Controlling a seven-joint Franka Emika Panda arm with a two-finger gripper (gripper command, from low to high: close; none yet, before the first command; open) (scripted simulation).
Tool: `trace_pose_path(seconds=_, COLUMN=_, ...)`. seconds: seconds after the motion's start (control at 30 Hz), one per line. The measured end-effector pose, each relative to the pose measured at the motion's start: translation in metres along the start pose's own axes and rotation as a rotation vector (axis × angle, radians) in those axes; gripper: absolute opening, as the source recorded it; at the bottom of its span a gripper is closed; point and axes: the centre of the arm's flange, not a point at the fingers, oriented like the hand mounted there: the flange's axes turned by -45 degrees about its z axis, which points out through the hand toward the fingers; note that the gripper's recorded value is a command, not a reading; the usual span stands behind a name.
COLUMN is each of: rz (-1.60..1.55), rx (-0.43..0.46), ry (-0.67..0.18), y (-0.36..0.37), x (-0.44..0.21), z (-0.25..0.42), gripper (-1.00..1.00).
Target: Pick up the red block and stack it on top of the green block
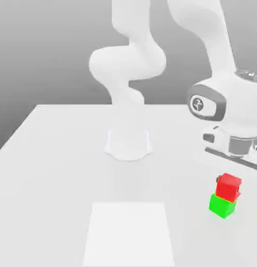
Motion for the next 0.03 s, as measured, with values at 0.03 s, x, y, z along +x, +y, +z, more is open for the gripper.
trace_pose_path(seconds=0.03, rz=0.000, rx=0.000, ry=0.000, y=0.0000, x=0.0000, z=0.0000, gripper=1.00)
